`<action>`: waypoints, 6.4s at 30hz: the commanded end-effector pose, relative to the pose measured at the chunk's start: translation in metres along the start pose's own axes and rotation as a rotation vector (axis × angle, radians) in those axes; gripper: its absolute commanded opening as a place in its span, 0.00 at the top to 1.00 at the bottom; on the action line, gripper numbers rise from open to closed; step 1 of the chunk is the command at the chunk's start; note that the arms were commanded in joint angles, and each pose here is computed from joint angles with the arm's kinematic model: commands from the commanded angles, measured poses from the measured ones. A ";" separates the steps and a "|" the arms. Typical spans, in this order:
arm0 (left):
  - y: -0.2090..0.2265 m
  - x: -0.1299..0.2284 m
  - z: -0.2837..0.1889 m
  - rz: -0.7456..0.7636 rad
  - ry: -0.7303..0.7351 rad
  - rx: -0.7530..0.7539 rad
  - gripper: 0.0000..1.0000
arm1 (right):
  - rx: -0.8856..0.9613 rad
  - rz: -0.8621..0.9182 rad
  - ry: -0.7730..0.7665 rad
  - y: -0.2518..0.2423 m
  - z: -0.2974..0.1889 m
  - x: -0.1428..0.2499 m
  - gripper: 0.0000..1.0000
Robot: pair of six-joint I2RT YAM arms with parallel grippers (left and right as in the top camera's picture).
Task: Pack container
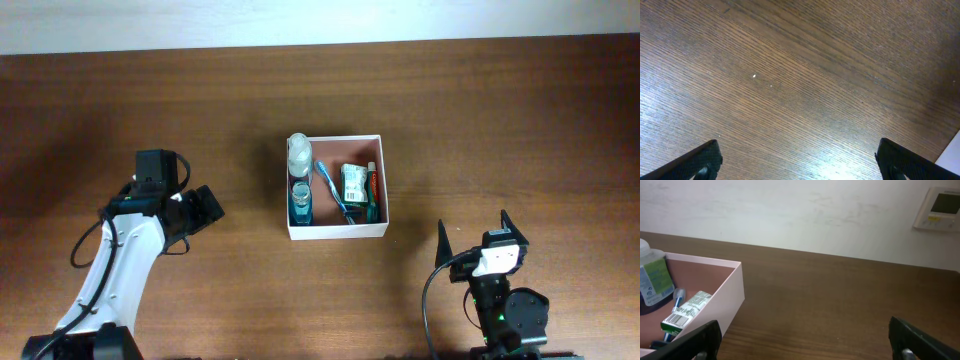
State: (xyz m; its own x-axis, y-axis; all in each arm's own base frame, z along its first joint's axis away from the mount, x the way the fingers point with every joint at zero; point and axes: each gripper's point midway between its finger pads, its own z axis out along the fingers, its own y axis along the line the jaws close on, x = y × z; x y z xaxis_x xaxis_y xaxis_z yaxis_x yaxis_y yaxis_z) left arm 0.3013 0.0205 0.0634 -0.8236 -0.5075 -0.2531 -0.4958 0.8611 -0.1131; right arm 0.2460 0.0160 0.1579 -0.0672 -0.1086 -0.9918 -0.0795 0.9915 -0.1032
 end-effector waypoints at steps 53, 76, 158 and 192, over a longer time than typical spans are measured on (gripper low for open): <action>0.045 0.080 -0.134 -0.017 -0.744 0.373 0.00 | 0.004 0.002 -0.002 -0.001 0.000 0.001 0.02; 0.015 0.020 -0.159 0.053 -1.163 0.525 0.00 | 0.004 0.001 -0.002 -0.001 0.000 0.001 0.02; 0.001 0.031 -0.105 0.421 -1.171 0.354 0.00 | 0.004 0.001 -0.002 -0.001 0.000 0.001 0.02; 0.001 0.031 -0.105 0.421 -1.171 0.354 0.00 | 0.004 0.001 -0.002 -0.001 0.000 0.001 0.02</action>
State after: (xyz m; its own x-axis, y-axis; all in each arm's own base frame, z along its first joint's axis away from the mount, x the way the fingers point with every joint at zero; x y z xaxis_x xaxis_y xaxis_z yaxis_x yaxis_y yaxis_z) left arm 0.2459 0.0031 0.1591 -0.0776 -0.0446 -0.9960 -0.0183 0.9989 -0.0433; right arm 0.2460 0.0156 0.1579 -0.0673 -0.1085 -0.9918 -0.0783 0.9916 -0.1031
